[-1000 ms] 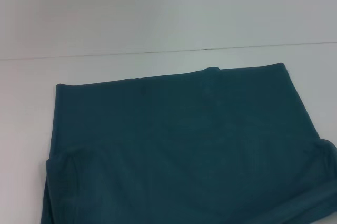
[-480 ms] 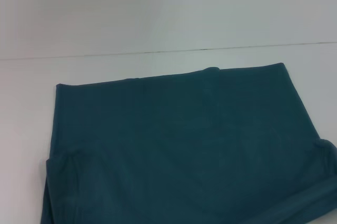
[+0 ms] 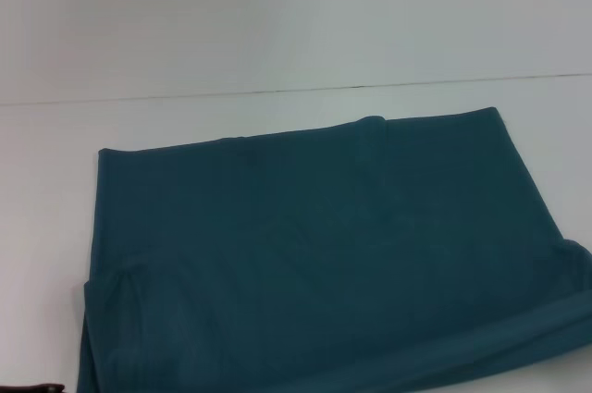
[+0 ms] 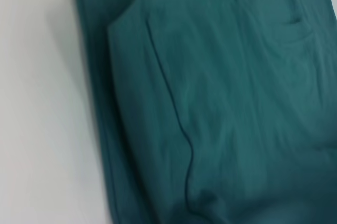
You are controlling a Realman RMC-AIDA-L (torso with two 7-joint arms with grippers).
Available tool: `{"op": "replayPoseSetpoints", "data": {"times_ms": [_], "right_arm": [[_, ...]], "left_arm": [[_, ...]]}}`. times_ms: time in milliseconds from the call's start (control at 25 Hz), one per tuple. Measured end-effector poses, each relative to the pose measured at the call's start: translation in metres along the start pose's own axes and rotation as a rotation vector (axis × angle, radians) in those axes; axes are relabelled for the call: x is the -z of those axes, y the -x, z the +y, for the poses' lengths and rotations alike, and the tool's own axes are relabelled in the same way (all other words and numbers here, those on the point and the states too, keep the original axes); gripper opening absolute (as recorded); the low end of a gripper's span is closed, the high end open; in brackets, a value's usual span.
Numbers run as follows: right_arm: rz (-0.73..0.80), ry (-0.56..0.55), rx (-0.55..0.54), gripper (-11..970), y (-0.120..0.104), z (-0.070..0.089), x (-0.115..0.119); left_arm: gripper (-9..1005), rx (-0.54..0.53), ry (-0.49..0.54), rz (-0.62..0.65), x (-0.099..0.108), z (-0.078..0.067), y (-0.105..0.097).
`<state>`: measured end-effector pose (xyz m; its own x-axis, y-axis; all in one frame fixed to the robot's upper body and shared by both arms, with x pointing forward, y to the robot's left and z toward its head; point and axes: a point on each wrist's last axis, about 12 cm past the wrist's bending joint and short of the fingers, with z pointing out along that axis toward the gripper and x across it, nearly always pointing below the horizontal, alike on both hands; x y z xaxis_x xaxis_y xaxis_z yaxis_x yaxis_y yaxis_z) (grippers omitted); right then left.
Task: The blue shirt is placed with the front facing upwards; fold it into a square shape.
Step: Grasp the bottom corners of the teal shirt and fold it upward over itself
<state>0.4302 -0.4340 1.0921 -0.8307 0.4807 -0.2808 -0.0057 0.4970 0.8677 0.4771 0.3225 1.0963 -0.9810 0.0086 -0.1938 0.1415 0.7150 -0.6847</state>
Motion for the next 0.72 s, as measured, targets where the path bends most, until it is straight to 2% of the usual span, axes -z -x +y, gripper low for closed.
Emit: {"op": "replayPoseSetpoints", "data": {"times_ms": [360,720], "right_arm": [[-0.010,0.000,0.014,47,0.008,0.003,-0.003],[-0.090,0.059,-0.010,49,0.016,0.005,-0.007]], "left_arm": [[-1,0.023,-0.029,-0.019,0.008,-0.002,0.003],[-2,0.011,-0.047,-0.038,0.009,-0.003,0.023]]}}
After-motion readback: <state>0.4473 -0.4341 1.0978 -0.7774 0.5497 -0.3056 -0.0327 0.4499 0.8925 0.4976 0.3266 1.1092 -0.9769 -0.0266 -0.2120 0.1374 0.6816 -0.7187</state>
